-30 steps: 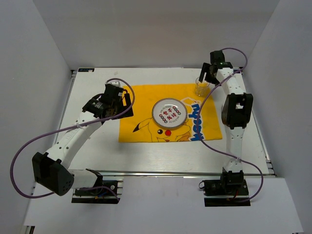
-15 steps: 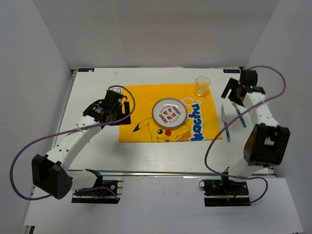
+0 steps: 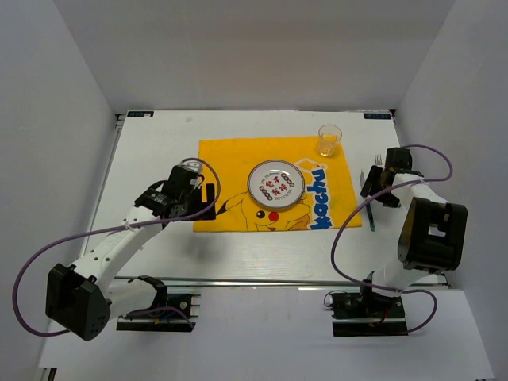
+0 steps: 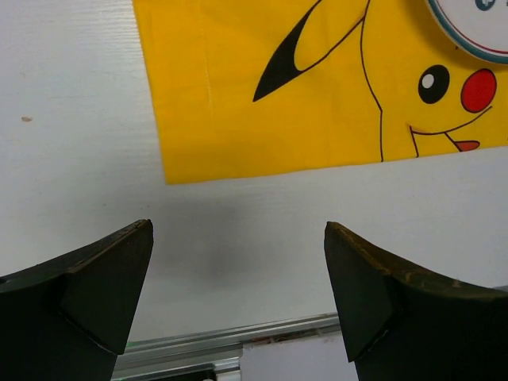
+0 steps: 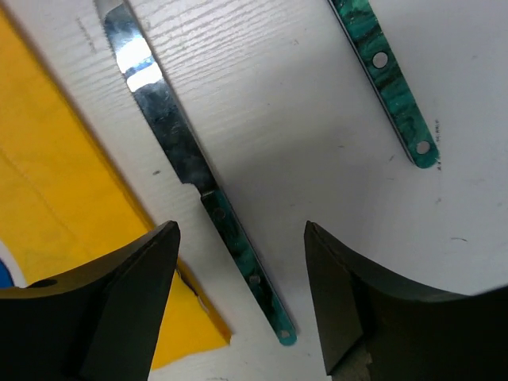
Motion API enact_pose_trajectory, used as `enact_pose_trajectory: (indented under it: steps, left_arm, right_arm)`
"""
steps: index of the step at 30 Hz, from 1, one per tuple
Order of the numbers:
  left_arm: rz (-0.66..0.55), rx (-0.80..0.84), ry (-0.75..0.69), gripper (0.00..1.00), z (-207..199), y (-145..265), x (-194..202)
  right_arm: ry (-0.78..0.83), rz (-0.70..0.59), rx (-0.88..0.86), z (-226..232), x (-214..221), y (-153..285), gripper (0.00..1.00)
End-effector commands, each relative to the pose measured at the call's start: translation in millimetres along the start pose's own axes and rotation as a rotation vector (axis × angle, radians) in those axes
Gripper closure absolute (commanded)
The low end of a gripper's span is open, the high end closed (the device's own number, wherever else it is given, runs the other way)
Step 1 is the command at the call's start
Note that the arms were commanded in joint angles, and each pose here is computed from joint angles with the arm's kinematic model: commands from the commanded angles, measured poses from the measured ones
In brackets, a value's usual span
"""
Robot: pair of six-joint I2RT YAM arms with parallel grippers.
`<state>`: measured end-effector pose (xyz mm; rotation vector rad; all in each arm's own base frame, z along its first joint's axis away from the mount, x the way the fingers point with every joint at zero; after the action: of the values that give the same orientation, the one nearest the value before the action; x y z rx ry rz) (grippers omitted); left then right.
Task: Set the dinner table for one person
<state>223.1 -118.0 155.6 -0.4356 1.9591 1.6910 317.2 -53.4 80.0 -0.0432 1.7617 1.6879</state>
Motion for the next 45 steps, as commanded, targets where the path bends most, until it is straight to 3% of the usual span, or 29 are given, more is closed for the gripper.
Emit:
enact_pose_trajectory:
  steps: [1,11,22,25,26,27,32,38,45]
  left_arm:
    - [-0.049,0.080,-0.017,0.02,-11,4,-8]
    - [-0.051,0.093,-0.024,0.02,-13,4,-9]
    - [-0.059,0.094,-0.021,0.02,-13,6,-9]
    - [-0.063,0.092,-0.023,0.02,-12,7,-9]
    - [-0.066,0.090,-0.021,0.02,-12,7,-10]
    - [-0.069,0.087,-0.017,0.02,-12,8,-10]
    - [-0.075,0.072,-0.014,0.02,-9,9,-10]
    - [-0.062,0.077,-0.015,0.02,-11,6,-10]
    - [-0.058,0.081,-0.017,0.02,-11,4,-9]
  right_arm:
    - [0.004,0.013,-0.019,1,-7,-15,0.31]
    - [-0.009,0.033,-0.019,-2,8,-11,0.33]
    - [-0.030,0.184,0.003,-8,51,-22,0.51]
    - [-0.031,0.208,0.020,-9,54,-23,0.74]
    - [-0.032,0.212,0.021,-9,55,-23,0.95]
    - [-0.034,0.221,0.028,-10,56,-24,1.00]
    - [-0.055,0.152,0.043,-10,37,-10,1.00]
    - [-0.011,-0.001,-0.086,20,-8,35,1.00]
    - [0.114,0.014,-0.196,65,2,46,1.00]
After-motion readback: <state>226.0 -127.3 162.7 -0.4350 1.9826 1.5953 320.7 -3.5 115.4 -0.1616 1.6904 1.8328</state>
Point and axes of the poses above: each gripper's point midway between its finger pads, its own y axis back along the fingers, its own z axis along the line the jaws close on, x = y × z, the point moved 4 cm from there along y, back along the fingers, and after that the axes turned 6 degrees about -y, right-handed, at the moved point
